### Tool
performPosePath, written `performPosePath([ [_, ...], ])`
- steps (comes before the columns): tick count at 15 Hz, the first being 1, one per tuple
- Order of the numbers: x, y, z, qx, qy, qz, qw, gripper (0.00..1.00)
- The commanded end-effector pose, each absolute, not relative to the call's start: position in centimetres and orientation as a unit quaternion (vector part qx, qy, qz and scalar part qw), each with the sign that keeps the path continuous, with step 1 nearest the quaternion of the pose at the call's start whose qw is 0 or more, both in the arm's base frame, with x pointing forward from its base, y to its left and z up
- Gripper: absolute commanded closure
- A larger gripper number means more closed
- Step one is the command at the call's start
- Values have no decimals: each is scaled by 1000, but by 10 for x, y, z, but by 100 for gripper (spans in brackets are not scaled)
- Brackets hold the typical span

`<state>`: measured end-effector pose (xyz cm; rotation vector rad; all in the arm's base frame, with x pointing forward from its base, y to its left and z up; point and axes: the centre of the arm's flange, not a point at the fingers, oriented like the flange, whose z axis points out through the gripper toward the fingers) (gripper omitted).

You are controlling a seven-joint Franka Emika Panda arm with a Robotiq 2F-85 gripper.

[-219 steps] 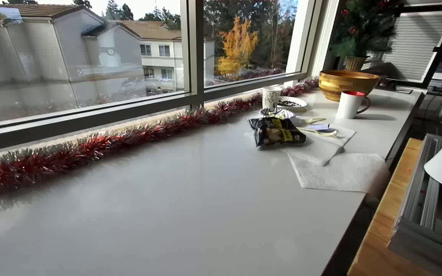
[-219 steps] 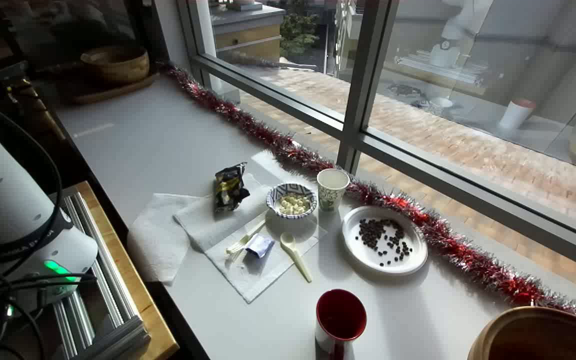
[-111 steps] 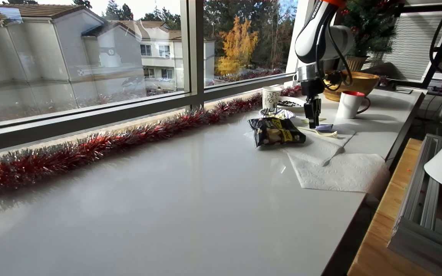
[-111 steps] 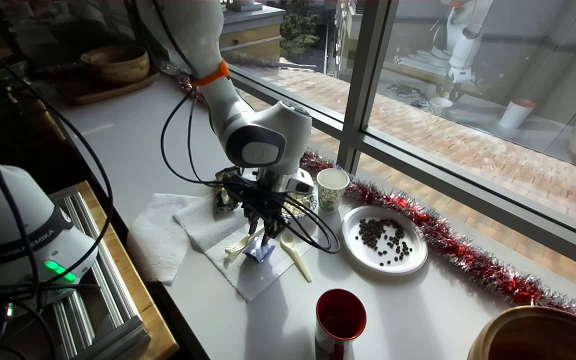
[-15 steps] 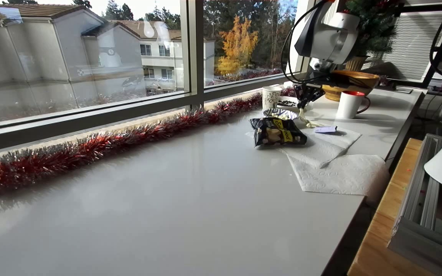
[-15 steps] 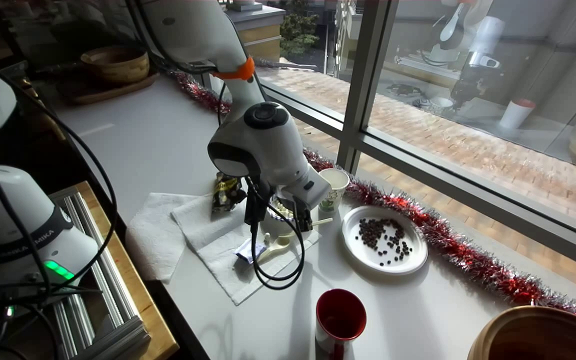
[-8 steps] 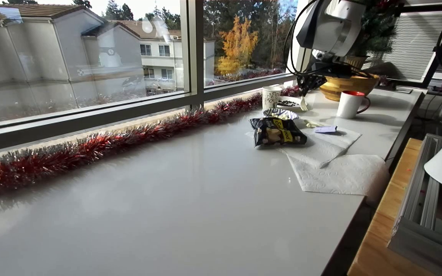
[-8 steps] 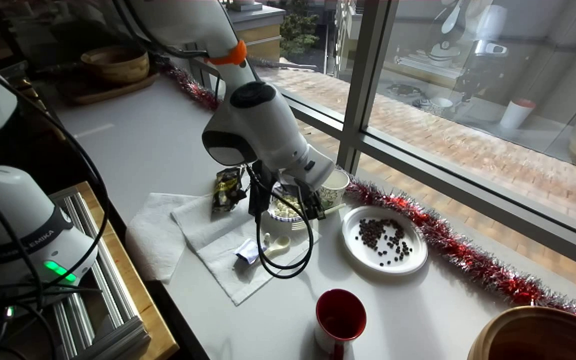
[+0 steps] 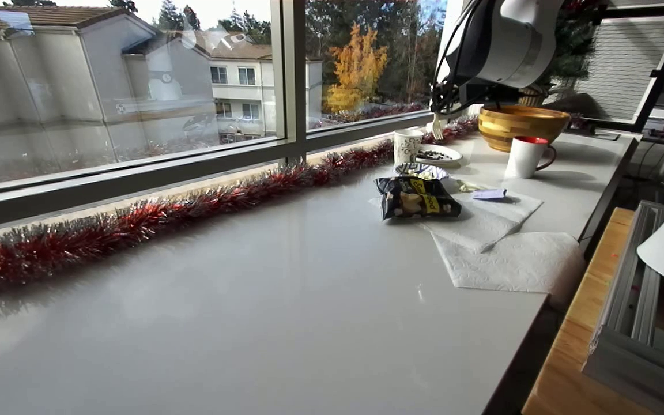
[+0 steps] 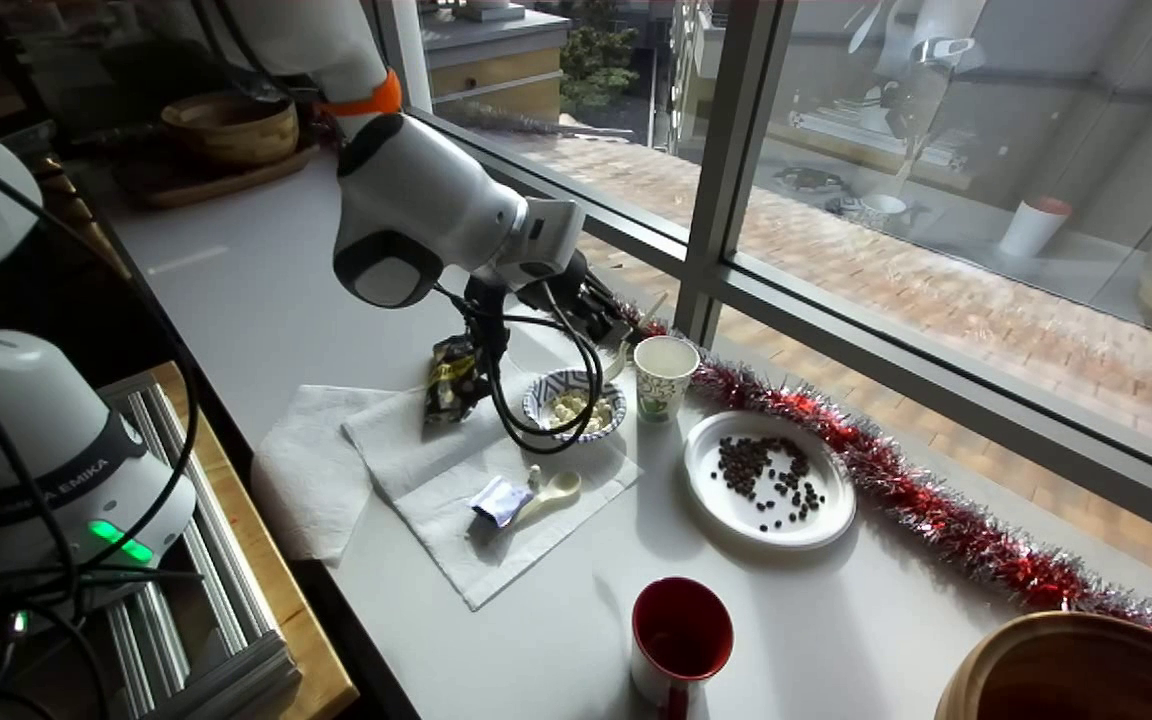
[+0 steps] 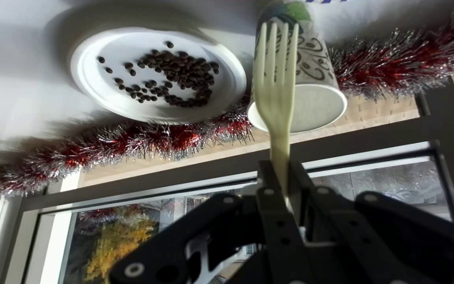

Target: Pick up the folk and get a popcorn from the bowl

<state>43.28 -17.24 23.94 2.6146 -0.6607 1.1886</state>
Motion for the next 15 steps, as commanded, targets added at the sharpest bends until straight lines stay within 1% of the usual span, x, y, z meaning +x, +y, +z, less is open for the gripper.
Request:
performPosePath([
  [1,398,-152,230,850,-200,475,105,97],
  [5,380,-137,222,843,-149,510,90,97],
  [6,392,-139,234,845,-169,498,100,97],
  [7,389,-138,230,847,-166,494,100,88],
  [10,392,-140,230,847,-165,495,103,88],
  [11,392,-140,230,847,-165,495,103,97],
  [12,395,-144,224,835,-151,515,122,97],
  [15,402,-145,210,822,-128,540,125,97],
])
